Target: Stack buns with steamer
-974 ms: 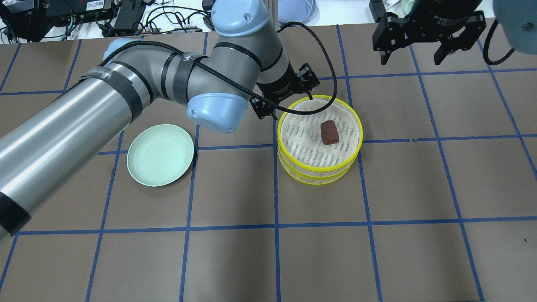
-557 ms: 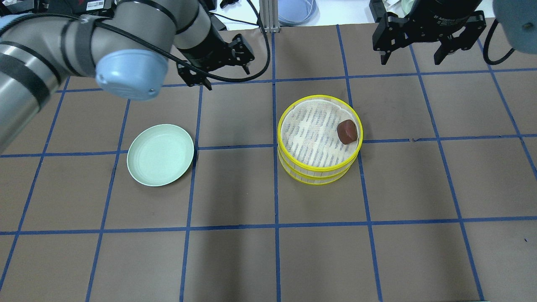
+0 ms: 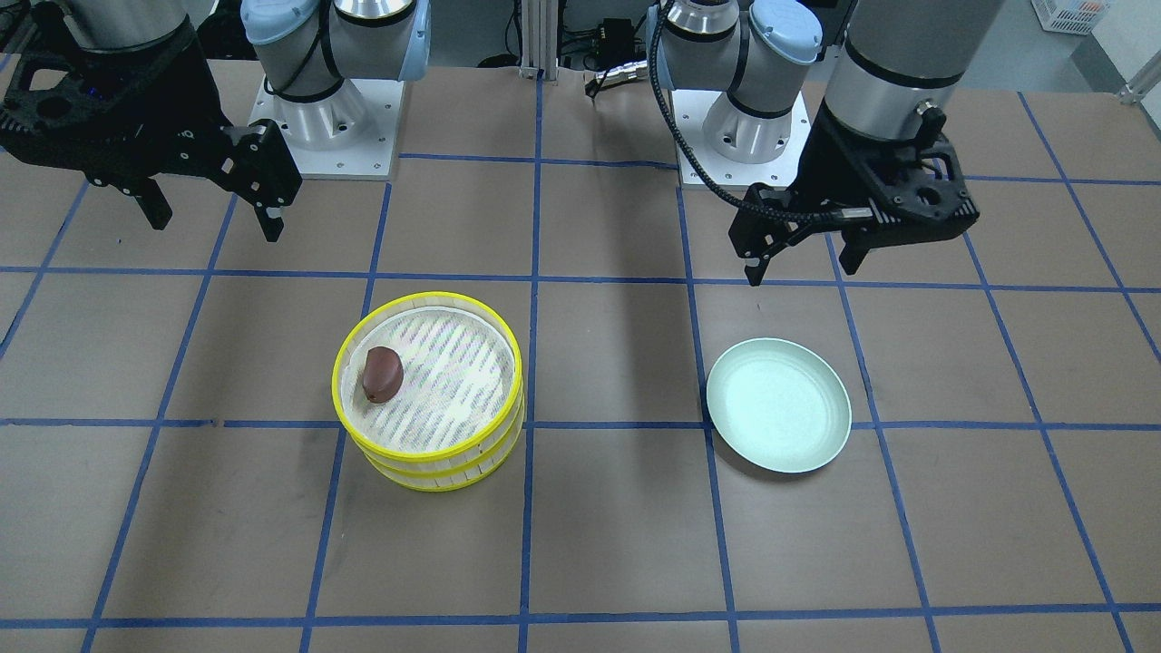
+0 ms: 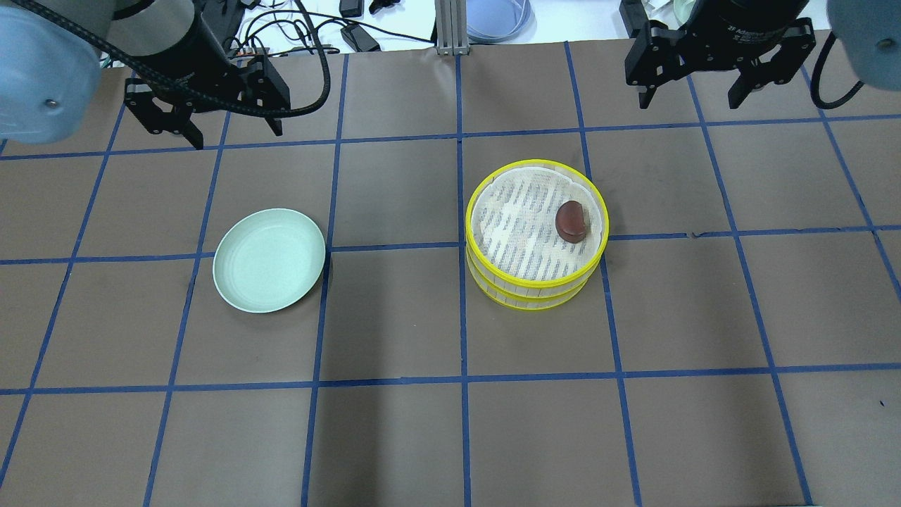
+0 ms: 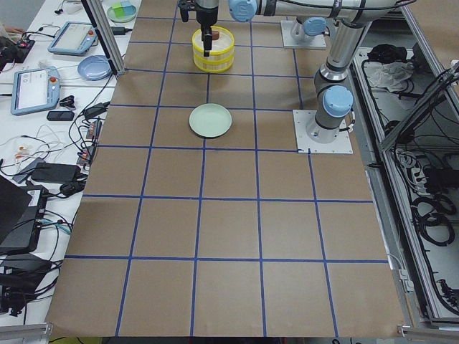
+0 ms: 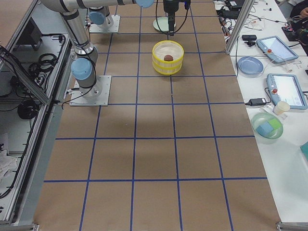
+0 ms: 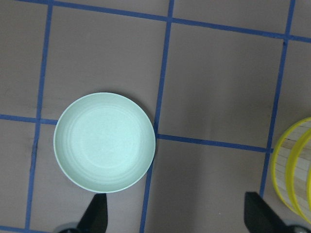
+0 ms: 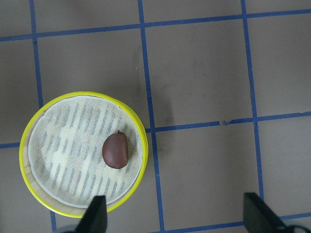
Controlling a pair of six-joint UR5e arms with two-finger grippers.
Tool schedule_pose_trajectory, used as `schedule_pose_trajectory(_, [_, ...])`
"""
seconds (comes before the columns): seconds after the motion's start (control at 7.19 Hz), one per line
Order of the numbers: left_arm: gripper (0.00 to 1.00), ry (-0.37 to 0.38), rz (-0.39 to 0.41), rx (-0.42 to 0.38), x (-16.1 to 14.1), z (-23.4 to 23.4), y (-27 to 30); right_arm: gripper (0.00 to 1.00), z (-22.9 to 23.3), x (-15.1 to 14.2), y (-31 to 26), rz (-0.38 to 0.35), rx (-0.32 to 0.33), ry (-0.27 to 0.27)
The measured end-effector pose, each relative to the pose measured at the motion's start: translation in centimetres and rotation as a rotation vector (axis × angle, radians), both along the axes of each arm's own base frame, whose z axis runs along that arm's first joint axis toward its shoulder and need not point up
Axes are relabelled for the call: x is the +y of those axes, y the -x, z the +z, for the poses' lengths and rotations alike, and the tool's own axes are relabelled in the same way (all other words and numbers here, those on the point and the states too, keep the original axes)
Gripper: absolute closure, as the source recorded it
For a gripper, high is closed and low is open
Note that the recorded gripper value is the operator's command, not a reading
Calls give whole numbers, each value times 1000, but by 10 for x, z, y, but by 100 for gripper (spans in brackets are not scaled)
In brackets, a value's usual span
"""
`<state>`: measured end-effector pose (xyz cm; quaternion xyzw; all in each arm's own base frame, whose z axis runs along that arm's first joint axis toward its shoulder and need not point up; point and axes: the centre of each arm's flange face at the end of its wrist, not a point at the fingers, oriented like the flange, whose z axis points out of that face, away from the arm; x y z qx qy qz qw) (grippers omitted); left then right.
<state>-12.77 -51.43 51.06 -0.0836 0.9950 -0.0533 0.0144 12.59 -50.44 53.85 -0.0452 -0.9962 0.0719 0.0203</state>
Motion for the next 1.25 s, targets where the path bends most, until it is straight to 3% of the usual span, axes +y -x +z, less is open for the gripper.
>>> schedule_pose_trajectory(0.56, [0, -17, 13, -28, 13, 13, -10, 0, 0, 0, 0, 0, 0, 1])
schedule_pose_trajectory(1.25, [0, -17, 19, 3, 18, 18, -12, 0, 1, 1, 0, 0, 0, 3])
